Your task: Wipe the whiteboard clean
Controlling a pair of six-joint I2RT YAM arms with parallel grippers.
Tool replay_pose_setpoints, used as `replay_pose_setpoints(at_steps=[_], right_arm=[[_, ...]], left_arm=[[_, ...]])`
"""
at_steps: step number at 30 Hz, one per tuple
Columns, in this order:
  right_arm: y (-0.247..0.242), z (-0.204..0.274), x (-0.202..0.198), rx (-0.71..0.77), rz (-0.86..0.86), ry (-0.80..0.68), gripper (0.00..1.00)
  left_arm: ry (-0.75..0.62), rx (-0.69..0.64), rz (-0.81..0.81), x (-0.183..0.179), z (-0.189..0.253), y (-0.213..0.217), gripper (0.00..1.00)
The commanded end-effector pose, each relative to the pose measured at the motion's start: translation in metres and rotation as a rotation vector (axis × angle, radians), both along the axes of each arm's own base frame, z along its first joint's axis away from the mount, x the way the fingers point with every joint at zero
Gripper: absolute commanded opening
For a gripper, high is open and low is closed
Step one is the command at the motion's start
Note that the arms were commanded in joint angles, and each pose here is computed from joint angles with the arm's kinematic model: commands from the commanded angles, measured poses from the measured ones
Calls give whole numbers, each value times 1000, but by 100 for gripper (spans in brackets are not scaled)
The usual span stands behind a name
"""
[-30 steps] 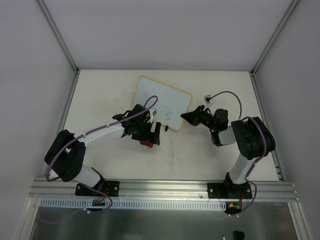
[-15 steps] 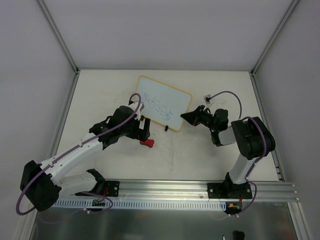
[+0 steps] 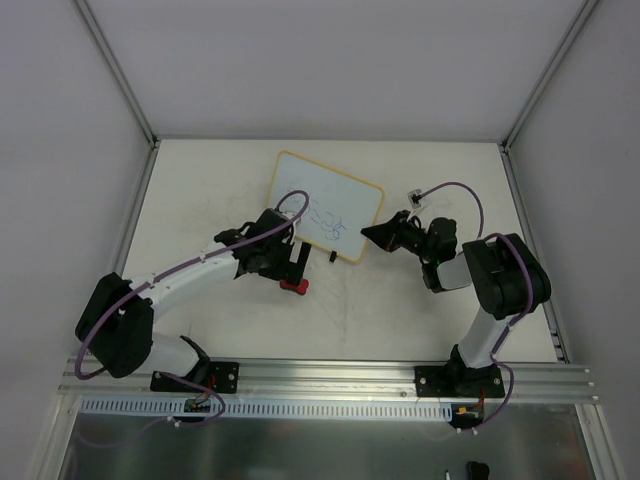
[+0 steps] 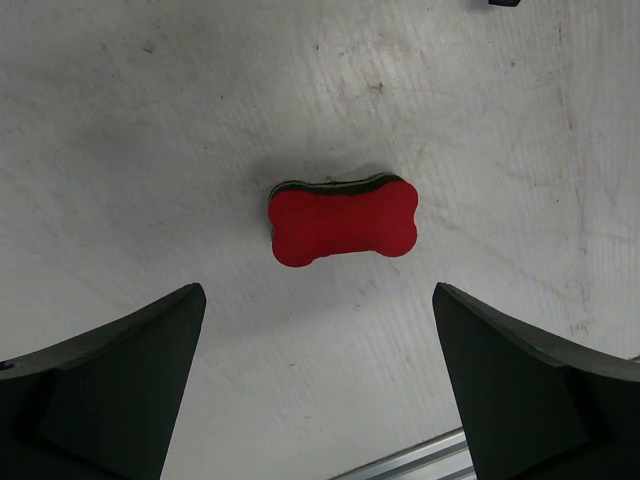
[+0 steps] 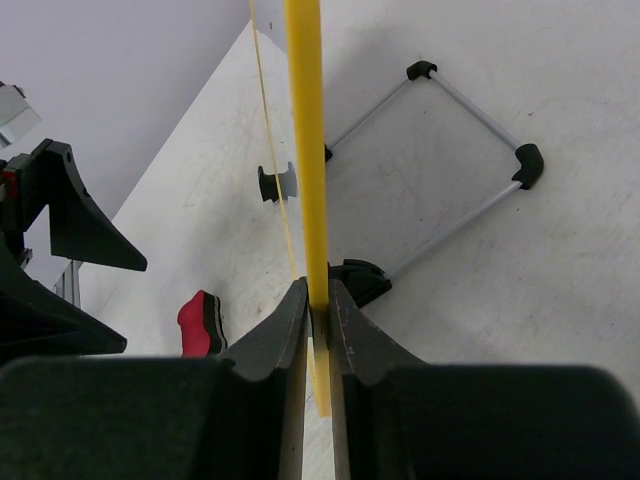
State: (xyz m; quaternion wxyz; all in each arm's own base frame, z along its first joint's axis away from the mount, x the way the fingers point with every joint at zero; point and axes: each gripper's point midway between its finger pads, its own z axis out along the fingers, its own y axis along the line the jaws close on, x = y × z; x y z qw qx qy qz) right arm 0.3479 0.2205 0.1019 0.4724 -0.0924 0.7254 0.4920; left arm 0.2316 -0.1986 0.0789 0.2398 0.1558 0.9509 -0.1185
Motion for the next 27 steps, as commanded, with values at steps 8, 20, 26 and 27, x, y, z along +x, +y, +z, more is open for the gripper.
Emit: replay_pose_setpoints(at_steps=[8,20,26,27], right_arm=[[-1,63,14,73,-11,-260,9],[1,75,11,91,-5,-276,9],[1,78,9,94,-2,-284,9],[0,79,9,92,-4,-288,9]], left_arm=[[-79,78,-391,-11,7,-23,99],[-200,67,-864,-24,11,-37,99],[-170,52,-1072,-36,-7,-42,99],[-175,65,-1101,-35,-10,-41,99]])
